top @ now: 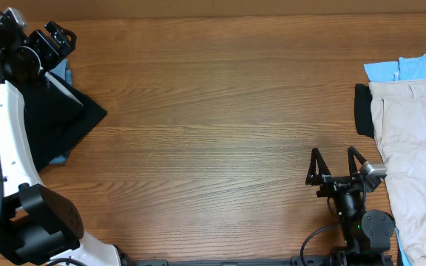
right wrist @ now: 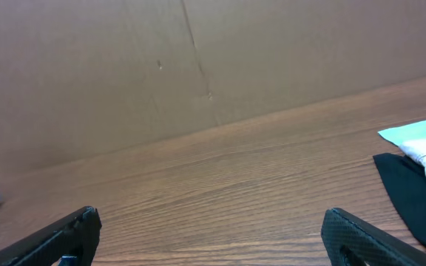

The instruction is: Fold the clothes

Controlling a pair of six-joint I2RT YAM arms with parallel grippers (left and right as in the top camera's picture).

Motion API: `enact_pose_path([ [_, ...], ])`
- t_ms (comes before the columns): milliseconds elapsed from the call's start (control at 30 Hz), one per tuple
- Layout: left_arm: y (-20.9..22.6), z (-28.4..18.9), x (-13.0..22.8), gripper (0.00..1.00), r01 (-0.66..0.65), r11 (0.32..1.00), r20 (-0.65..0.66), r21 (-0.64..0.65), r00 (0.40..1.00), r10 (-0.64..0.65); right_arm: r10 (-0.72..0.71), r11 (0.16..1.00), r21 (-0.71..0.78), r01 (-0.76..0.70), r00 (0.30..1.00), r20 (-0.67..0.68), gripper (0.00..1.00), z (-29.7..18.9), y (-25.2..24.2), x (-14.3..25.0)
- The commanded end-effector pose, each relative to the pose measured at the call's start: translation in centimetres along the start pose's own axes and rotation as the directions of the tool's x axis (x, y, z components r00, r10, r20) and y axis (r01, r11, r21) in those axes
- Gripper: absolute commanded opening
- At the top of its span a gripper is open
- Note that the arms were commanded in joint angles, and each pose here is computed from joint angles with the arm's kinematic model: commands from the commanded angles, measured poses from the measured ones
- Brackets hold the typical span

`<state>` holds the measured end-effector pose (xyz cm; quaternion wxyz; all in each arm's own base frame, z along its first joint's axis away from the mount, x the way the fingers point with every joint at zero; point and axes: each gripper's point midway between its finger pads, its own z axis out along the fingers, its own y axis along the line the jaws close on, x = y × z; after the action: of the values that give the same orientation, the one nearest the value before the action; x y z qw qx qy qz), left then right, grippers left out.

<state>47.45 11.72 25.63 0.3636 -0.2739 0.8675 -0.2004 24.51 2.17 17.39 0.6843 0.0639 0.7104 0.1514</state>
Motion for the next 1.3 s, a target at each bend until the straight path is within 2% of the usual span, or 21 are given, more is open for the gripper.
enact_pose_path([
  [0,0.0,0.3,0.1,1.00,0.001,1.000,-0.004,-0.001,1.000,-0.001,0.002,1.000,0.008,-0.002,1.000,0.005,1.00,0.0,-0.2,0.2],
  [433,0.0,-0.3,0.0,1.00,-0.002,1.000,0.011,-0.013,1.000,0.002,0.002,1.000,0.008,-0.002,1.000,0.005,1.00,0.0,-0.2,0.2],
  [533,-1.8,-3.5,-0.3,1.00,-0.034,0.999,0.067,-0.027,0.997,0.036,0.002,1.000,0.008,-0.002,1.000,0.005,1.00,0.0,-0.2,0.2],
  [667,-7.3,-9.2,0.2,1.00,-0.134,0.991,0.174,0.032,0.977,0.126,0.002,1.000,0.008,-0.002,1.000,0.005,1.00,0.0,-0.2,0.2],
  [800,-13.3,-14.6,2.6,1.00,-0.252,0.958,0.254,0.138,0.944,0.212,0.002,1.000,0.008,-0.002,1.000,0.005,1.00,0.0,-0.2,0.2],
  [933,-17.3,-19.1,4.9,1.00,-0.339,0.914,0.315,0.222,0.912,0.262,0.002,1.000,0.008,-0.002,1.000,0.005,1.00,0.0,-0.2,0.2],
  [1133,-18.6,-24.4,6.6,1.00,-0.398,0.880,0.405,0.260,0.872,0.275,0.002,1.000,0.008,-0.002,1.000,0.005,1.00,0.0,-0.2,0.2],
  [1267,-16.7,-24.7,9.5,1.00,-0.389,0.885,0.387,0.256,0.880,0.275,0.002,1.000,0.008,-0.002,1.000,0.005,1.00,0.0,-0.2,0.2],
])
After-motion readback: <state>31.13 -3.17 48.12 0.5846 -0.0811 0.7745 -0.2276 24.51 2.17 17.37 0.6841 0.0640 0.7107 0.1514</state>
